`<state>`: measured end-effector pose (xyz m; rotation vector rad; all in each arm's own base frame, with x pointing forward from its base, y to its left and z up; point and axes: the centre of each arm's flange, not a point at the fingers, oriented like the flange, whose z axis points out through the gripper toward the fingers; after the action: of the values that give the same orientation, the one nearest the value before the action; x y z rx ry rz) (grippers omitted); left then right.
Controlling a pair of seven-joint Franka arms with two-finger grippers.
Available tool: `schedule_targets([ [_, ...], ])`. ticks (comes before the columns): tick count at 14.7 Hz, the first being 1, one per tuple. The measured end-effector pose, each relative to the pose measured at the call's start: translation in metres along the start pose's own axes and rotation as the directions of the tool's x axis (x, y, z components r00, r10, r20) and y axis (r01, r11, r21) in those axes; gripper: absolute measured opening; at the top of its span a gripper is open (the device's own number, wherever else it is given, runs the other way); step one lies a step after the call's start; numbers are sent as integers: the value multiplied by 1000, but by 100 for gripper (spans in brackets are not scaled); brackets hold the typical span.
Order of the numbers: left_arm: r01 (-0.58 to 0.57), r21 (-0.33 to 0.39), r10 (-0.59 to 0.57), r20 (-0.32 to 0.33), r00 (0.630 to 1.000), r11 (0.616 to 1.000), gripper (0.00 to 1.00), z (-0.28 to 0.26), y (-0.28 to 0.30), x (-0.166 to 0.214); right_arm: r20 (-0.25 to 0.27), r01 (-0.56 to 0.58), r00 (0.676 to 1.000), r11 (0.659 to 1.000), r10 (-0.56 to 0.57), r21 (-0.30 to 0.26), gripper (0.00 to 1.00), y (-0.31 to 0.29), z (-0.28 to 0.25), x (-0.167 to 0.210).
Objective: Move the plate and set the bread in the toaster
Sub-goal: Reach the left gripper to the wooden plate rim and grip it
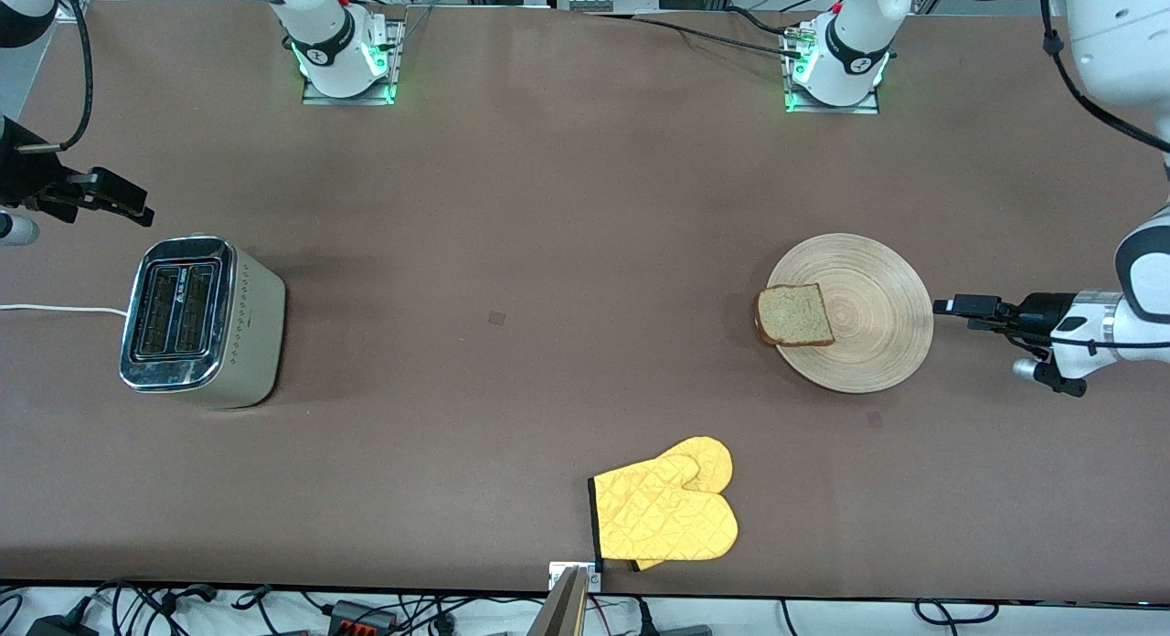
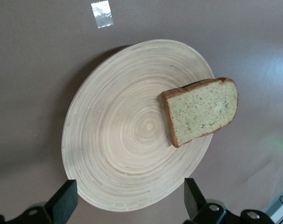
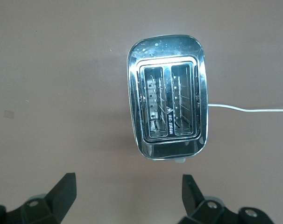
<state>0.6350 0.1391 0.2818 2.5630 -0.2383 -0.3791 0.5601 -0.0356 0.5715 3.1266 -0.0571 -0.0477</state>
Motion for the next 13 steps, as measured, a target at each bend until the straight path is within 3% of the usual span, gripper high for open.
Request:
schedule_targets([
  [13, -33, -39, 36, 74, 997, 999, 100, 64, -80, -15, 1, 1, 1000, 1000, -1, 0, 100, 0, 1, 0],
])
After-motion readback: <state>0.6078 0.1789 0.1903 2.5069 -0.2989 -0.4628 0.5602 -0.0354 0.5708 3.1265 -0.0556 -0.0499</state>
